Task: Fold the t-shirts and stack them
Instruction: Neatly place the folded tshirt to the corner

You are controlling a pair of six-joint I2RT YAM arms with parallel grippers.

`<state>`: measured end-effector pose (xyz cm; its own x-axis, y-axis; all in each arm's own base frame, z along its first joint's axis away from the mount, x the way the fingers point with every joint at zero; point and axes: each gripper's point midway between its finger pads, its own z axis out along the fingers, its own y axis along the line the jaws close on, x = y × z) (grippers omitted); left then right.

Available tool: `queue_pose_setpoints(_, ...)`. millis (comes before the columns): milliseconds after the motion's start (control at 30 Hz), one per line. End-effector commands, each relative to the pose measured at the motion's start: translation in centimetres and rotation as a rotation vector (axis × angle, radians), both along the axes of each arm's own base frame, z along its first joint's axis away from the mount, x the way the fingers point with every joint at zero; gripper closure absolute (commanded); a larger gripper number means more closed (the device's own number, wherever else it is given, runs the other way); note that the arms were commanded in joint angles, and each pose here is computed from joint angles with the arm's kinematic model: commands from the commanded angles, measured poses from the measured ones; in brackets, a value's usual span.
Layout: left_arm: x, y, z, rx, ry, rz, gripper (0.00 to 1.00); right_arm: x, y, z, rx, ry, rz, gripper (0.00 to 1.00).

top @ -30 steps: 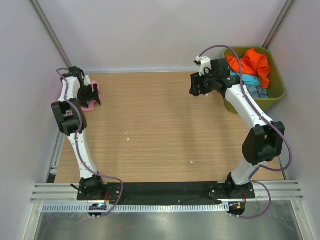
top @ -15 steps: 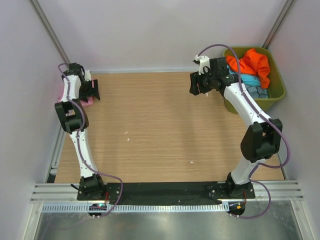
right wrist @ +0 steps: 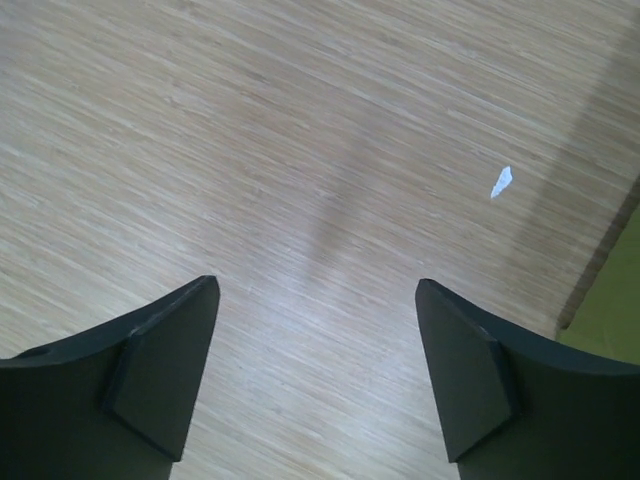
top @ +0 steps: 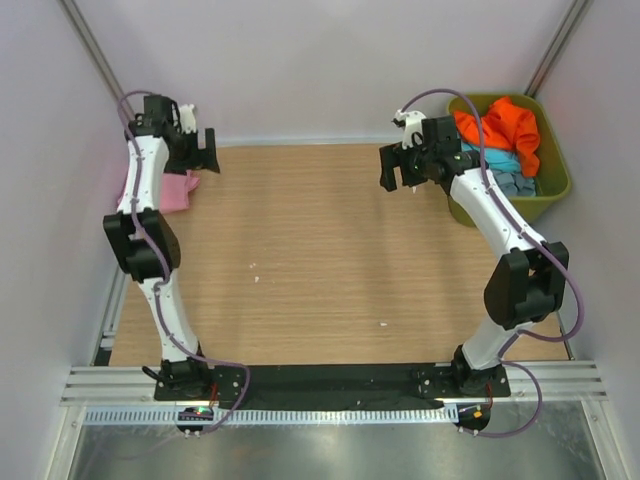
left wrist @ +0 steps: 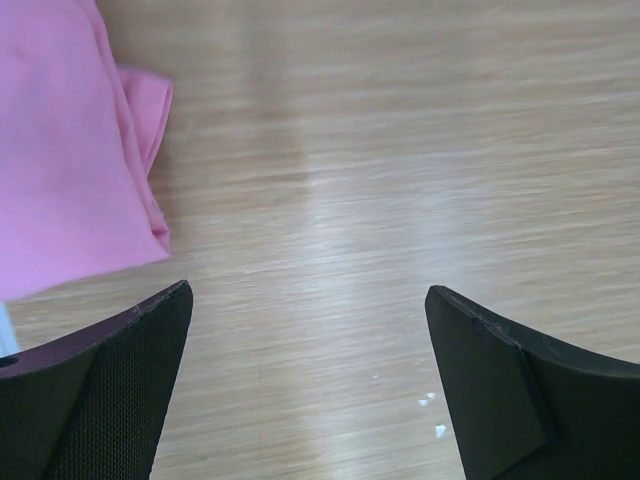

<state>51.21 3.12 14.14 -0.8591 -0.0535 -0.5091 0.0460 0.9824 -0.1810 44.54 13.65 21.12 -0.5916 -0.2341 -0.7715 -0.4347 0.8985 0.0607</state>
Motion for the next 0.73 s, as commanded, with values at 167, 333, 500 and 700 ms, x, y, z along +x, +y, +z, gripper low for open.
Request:
queue_pose_setpoints(167, -4.2, -7.9, 18.3, -0.275, -0.403, -0.136, 0.01, 2.2, -3.7, 6.0, -0.002, -0.139, -0.251, 0.0)
queue_pose_setpoints(333, -4.6, -12.0, 16.8, -0.679, -0.28, -0.236, 0.01, 3.1, -6.7, 4.7, -0.07, -0.076, -0.474, 0.0)
queue_pose_setpoints(500, -2.2, -9.9, 16.5, -0.263, -0.392, -0.224, 0.02, 3.2, -7.2, 7.9, -0.051, -0.127, -0.511, 0.0)
queue_pose_setpoints(700, -0.5, -8.5, 16.6, -0.122, -0.383, -0.137, 0.0, 5.1, -7.5, 9.2, -0.061, -0.186, -0.536, 0.0)
